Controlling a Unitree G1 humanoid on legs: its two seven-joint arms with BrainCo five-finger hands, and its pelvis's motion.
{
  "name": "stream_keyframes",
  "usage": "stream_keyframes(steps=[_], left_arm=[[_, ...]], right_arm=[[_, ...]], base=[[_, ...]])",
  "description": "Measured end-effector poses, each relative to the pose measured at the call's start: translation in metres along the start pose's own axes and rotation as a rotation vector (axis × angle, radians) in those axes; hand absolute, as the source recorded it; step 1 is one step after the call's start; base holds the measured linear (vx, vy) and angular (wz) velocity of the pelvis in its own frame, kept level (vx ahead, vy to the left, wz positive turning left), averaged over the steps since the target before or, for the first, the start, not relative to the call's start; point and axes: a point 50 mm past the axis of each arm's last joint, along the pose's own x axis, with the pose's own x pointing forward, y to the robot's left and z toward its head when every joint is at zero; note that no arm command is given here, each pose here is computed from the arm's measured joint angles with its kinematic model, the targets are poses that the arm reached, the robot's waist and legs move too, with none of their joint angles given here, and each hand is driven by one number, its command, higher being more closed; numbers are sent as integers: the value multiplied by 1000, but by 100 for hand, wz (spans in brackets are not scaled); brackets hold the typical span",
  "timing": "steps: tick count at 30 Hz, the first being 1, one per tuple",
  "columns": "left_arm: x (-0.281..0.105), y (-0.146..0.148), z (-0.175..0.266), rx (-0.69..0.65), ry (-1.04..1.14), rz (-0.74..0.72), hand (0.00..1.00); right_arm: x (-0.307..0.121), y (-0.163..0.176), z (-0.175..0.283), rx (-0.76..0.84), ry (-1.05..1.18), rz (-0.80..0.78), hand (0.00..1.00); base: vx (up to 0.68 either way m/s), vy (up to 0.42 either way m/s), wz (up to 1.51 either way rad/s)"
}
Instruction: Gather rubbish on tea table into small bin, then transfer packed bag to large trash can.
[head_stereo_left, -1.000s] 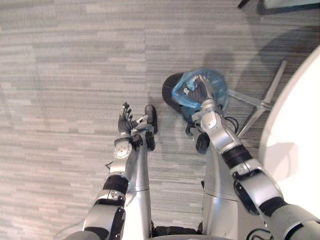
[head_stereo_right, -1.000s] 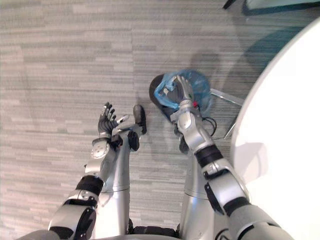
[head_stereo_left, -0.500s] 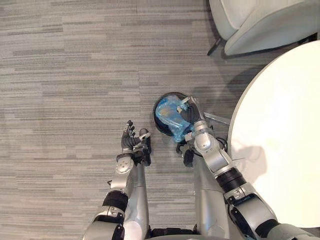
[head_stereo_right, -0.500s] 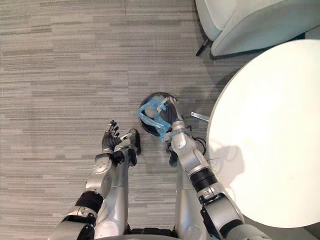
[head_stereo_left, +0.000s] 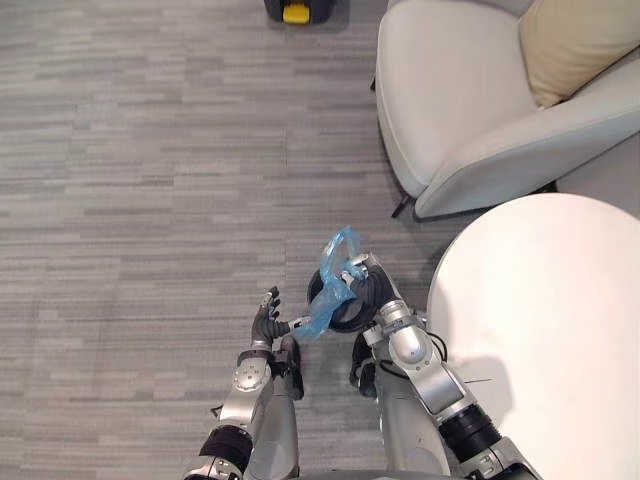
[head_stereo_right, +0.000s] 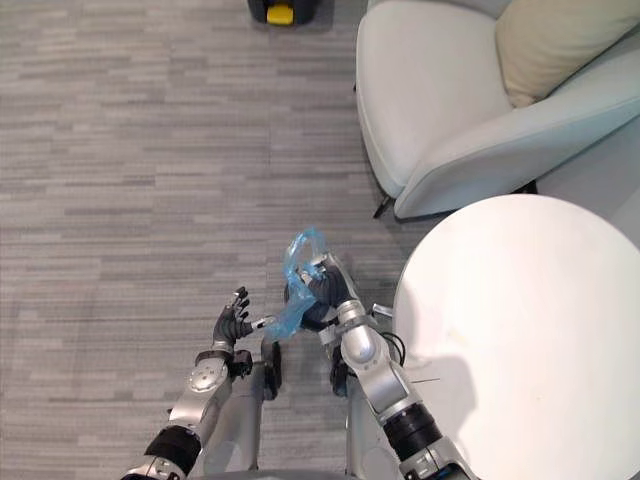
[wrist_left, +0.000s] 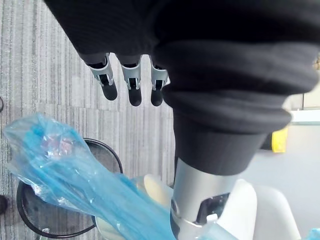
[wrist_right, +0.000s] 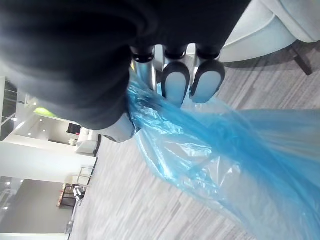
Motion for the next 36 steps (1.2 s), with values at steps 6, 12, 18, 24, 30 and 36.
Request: stream_keyframes(steps=[6, 12, 18, 24, 30, 36], left_arm=[[-16, 9, -7, 67, -3, -34, 0], [-35, 16, 5, 76, -89, -56, 0], [-42, 12, 26, 76, -196, -84, 0], [-48, 15, 37, 114, -261, -93, 0], [-51, 9, 57, 139, -368, -125, 0], [-50, -7, 66, 368, -438, -319, 0]], right_arm=[[-13, 0, -10, 65, 32, 63, 100], [-17, -9, -2, 117, -17, 95, 100], [-18, -15, 4, 184, -56, 106, 100], [-20, -16, 4, 208, -59, 137, 100], [-14, -23, 23, 246, -148, 135, 100], [-14, -29, 24, 251, -175, 204, 100]], base=[[127, 16, -4], [114, 45, -8], [31, 63, -2], [-37, 32, -1], [-33, 21, -4], [-13, 23, -4]])
